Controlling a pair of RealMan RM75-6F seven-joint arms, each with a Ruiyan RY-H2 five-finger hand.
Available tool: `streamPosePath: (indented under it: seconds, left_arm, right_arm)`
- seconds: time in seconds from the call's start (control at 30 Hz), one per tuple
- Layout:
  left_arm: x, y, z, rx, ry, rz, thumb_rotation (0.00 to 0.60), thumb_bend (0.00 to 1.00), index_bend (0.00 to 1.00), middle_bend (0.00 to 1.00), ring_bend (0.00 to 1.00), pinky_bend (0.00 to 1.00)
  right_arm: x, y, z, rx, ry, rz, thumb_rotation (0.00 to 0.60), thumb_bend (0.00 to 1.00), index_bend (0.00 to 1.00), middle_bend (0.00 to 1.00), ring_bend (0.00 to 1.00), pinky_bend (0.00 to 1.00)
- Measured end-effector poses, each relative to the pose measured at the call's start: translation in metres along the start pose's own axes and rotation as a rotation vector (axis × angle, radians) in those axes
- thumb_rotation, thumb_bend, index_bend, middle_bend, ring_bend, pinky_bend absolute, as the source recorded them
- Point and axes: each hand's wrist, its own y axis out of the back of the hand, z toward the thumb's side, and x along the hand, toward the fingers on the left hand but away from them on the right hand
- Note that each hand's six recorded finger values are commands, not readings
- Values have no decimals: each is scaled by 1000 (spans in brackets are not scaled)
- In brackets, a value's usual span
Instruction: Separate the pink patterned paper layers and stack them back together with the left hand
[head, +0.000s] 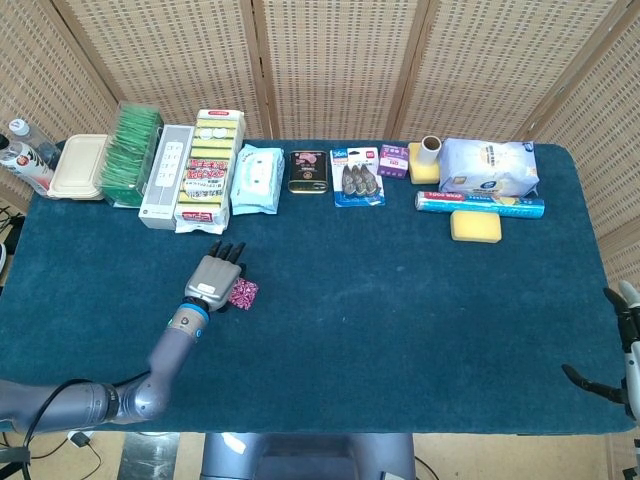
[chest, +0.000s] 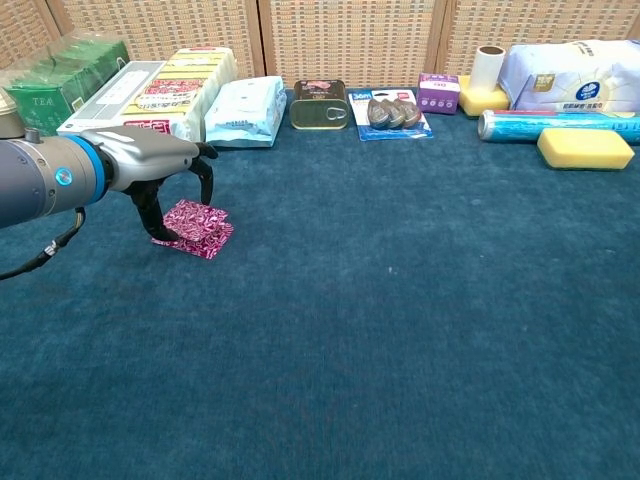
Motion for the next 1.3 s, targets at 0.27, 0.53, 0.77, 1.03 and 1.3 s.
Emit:
streamPosePath:
  seconds: [0.27,0.53,0.77,1.03,1.3]
  left_arm:
    - [1,-5,-1,-25,26,-38,600,245,438,0,39,26]
    - [5,-3,3,-29,39,-51,600,246,438,0,39,26]
    - [7,-4,3,-31,63,-65,600,245,438,0,39,26]
    - [6,-3,4,-30,105,-83,600,245,438,0,39,26]
    - [7,-2,7,-27,138,-97,600,245,438,0,39,26]
  right_arm:
    - [1,0,1,1,4,4,600,11,0,0,0,0]
    - [0,-2,1,2,4,9,600,12,0,0,0,0]
    - [-1,-2,1,3,1,11,600,12,0,0,0,0]
    - [0,-1,1,-1,5,11,600,12,0,0,0,0]
    - [0,0,1,-6,6,11,600,12,0,0,0,0]
